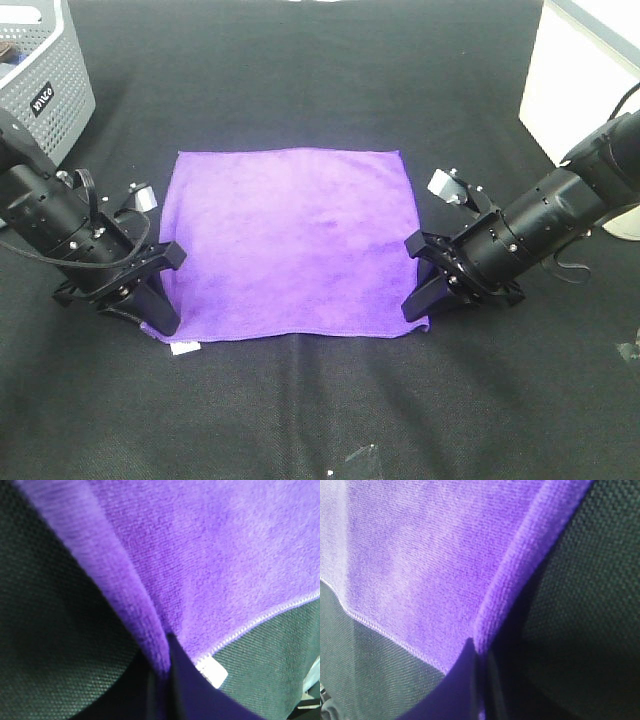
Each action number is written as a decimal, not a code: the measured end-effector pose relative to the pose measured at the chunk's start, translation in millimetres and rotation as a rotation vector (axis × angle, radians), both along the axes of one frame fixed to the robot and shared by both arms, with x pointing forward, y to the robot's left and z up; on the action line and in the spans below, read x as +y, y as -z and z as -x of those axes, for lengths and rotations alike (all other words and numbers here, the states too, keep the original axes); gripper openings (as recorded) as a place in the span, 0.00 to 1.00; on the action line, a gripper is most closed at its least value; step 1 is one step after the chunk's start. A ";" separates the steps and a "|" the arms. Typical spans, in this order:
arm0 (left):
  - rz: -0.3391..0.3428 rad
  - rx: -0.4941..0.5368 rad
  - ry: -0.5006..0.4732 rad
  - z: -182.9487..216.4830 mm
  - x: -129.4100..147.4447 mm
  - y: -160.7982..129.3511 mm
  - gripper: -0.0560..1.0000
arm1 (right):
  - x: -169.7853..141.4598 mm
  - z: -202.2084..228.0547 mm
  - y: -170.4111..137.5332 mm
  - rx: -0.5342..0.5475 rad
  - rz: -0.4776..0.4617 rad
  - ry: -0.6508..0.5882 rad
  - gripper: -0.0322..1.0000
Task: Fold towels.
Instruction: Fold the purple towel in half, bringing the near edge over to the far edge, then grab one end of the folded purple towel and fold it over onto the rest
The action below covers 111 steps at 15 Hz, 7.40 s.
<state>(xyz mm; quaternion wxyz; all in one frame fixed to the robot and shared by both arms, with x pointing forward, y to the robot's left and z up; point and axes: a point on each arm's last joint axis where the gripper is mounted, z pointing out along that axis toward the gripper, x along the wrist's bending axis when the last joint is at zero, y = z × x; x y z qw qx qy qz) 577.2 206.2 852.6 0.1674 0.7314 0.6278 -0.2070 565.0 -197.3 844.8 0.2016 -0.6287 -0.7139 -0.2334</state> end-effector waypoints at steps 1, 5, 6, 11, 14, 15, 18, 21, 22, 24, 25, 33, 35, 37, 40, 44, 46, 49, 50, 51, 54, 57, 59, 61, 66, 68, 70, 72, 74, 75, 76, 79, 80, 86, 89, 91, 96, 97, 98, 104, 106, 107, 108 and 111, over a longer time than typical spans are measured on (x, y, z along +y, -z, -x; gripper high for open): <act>-0.006 0.005 0.020 1.4 0.7 -0.8 0.05 | 0.5 1.2 1.3 0.023 -0.007 0.006 0.04; -0.076 -0.019 0.119 6.8 6.1 -10.3 0.05 | 1.8 10.5 0.9 0.120 -0.021 -0.025 0.04; -0.091 -0.023 0.135 10.5 8.1 -15.7 0.05 | 1.8 14.9 0.4 0.154 -0.025 -0.027 0.04; -0.075 -0.031 0.103 26.7 18.8 -53.6 0.05 | 2.7 43.5 -39.5 0.156 -0.056 -0.026 0.04; -0.075 -0.044 0.087 24.6 18.6 -55.2 0.05 | 2.9 35.5 -54.2 0.110 -0.047 -0.025 0.04; -0.076 -0.071 0.077 19.0 18.1 -58.7 0.05 | 3.1 27.2 -59.1 0.079 -0.035 -0.020 0.04; -0.065 -0.199 0.041 -16.4 13.9 -74.5 0.05 | 4.9 -16.1 -77.6 -0.031 0.017 0.001 0.04; -0.061 -0.254 0.025 -49.4 12.6 -73.8 0.05 | 8.8 -57.4 -85.3 -0.099 0.044 -0.007 0.04; -0.061 -0.254 0.025 -49.4 12.6 -73.8 0.05 | 8.8 -57.4 -85.3 -0.099 0.044 -0.007 0.04; -0.062 -0.320 0.004 -78.4 10.1 -77.0 0.05 | 12.6 -94.2 -90.6 -0.171 0.053 0.008 0.04; -0.061 -0.343 0.002 -88.6 9.2 -77.2 0.05 | 14.1 -105.8 -91.8 -0.196 0.053 0.013 0.04; -0.052 -0.437 -0.008 -146.2 3.1 -60.4 0.05 | 16.5 -159.2 -65.6 -0.239 0.123 0.026 0.04; -0.052 -0.444 -0.009 -153.1 2.3 -54.6 0.05 | 15.0 -162.7 -65.0 -0.268 0.141 0.039 0.04; -0.051 -0.445 -0.014 -157.6 1.8 -49.1 0.05 | 13.7 -165.1 -63.6 -0.279 0.155 0.060 0.04; -0.056 -0.463 -0.039 -160.7 2.4 -48.0 0.05 | 12.6 -167.1 -49.3 -0.263 0.170 0.077 0.04; -0.060 -0.476 -0.051 -162.6 2.9 -46.7 0.05 | 12.3 -169.1 -49.7 -0.277 0.171 0.096 0.05; -0.061 -0.480 -0.054 -163.0 3.0 -46.8 0.07 | 12.4 -169.1 -49.8 -0.276 0.169 0.098 0.10; -0.075 -0.496 -0.055 -164.4 4.2 -46.8 0.14 | 12.4 -169.1 -49.8 -0.276 0.169 0.098 0.26; -0.081 -0.498 -0.052 -164.5 4.6 -46.6 0.17 | 12.4 -169.1 -49.7 -0.276 0.170 0.098 0.32; -0.089 -0.501 -0.047 -164.5 5.2 -46.3 0.20 | 12.4 -169.1 -49.7 -0.276 0.170 0.098 0.37; -0.123 -0.510 -0.022 -164.5 7.7 -45.2 0.40 | 10.8 -168.9 -48.9 -0.278 0.190 0.091 0.54; -0.130 -0.515 -0.035 -165.5 8.4 -45.3 0.59 | 8.1 -168.7 -47.6 -0.264 0.220 0.111 0.68; -0.168 -0.515 -0.030 -165.6 11.5 -44.0 0.79 | 3.6 -167.0 -51.3 -0.263 0.271 0.091 0.75; -0.184 -0.503 -0.037 -164.9 13.0 -44.7 0.82 | 2.9 -165.1 -67.1 -0.281 0.275 0.081 0.76; -0.201 -0.341 0.063 -153.4 22.1 -61.7 0.83 | 2.6 -136.4 -137.0 -0.216 0.255 -0.017 0.76; -0.174 -0.291 0.013 -153.0 45.2 -60.8 0.83 | 2.0 -125.4 -153.5 -0.180 0.251 -0.053 0.76; -0.096 -0.241 -0.026 -151.9 67.9 -54.8 0.83 | 0.8 -122.1 -163.1 -0.191 0.258 -0.054 0.76; -0.049 -0.215 -0.006 -151.1 64.5 -42.8 0.83 | 0.3 -121.8 -164.3 -0.189 0.262 -0.046 0.76; -0.008 -0.191 -0.017 -151.7 61.3 -29.9 0.83 | 0.1 -121.8 -164.2 -0.185 0.264 -0.040 0.76; 0.004 -0.187 -0.022 -152.3 60.3 -26.8 0.83 | 0.1 -121.6 -164.2 -0.184 0.264 -0.042 0.76; 0.009 -0.186 -0.025 -153.1 59.9 -25.4 0.83 | 0.1 -121.5 -164.2 -0.183 0.264 -0.042 0.76; 0.017 -0.189 -0.027 -154.2 58.4 -25.9 0.82 | 0.1 -121.5 -164.2 -0.183 0.264 -0.042 0.76; 0.017 -0.188 -0.027 -154.5 55.9 -26.2 0.81 | 0.1 -121.5 -164.2 -0.183 0.264 -0.042 0.76; 0.050 -0.153 -0.023 -158.6 22.4 -16.4 0.79 | 0.1 -121.5 -164.2 -0.183 0.264 -0.042 0.76; 0.088 -0.136 0.018 -162.7 -8.9 -12.0 0.72 | 0.1 -121.5 -164.2 -0.183 0.264 -0.042 0.76; 0.089 -0.131 0.029 -163.7 -15.7 -10.7 0.64 | 0.1 -121.5 -164.2 -0.183 0.264 -0.042 0.76; -0.018 -0.172 0.080 -170.5 -12.0 -10.7 0.14 | 0.1 -121.5 -164.2 -0.183 0.264 -0.042 0.76; -0.026 -0.177 0.085 -171.1 -11.9 -12.3 0.09 | 0.1 -121.5 -164.2 -0.183 0.264 -0.042 0.76; -0.030 -0.176 0.087 -171.0 -11.6 -12.1 0.09 | 0.1 -121.5 -164.2 -0.183 0.264 -0.042 0.76; -0.168 -0.288 0.141 -172.0 -2.0 -56.6 0.09 | 0.0 -120.7 -167.4 -0.190 0.263 -0.041 0.76; -0.163 -0.349 0.141 -170.3 -3.5 -86.7 0.09 | -0.1 -119.9 -170.6 -0.197 0.262 -0.040 0.76; -0.163 -0.349 0.141 -170.3 -3.5 -86.7 0.09 | -0.1 -119.9 -170.6 -0.197 0.262 -0.040 0.76; -0.151 -0.366 0.150 -169.0 -7.4 -94.3 0.09 | -0.2 -119.3 -172.9 -0.202 0.261 -0.039 0.76; -0.099 -0.388 0.226 -160.6 -42.8 -99.7 0.09 | -0.3 -119.0 -174.2 -0.204 0.261 -0.039 0.76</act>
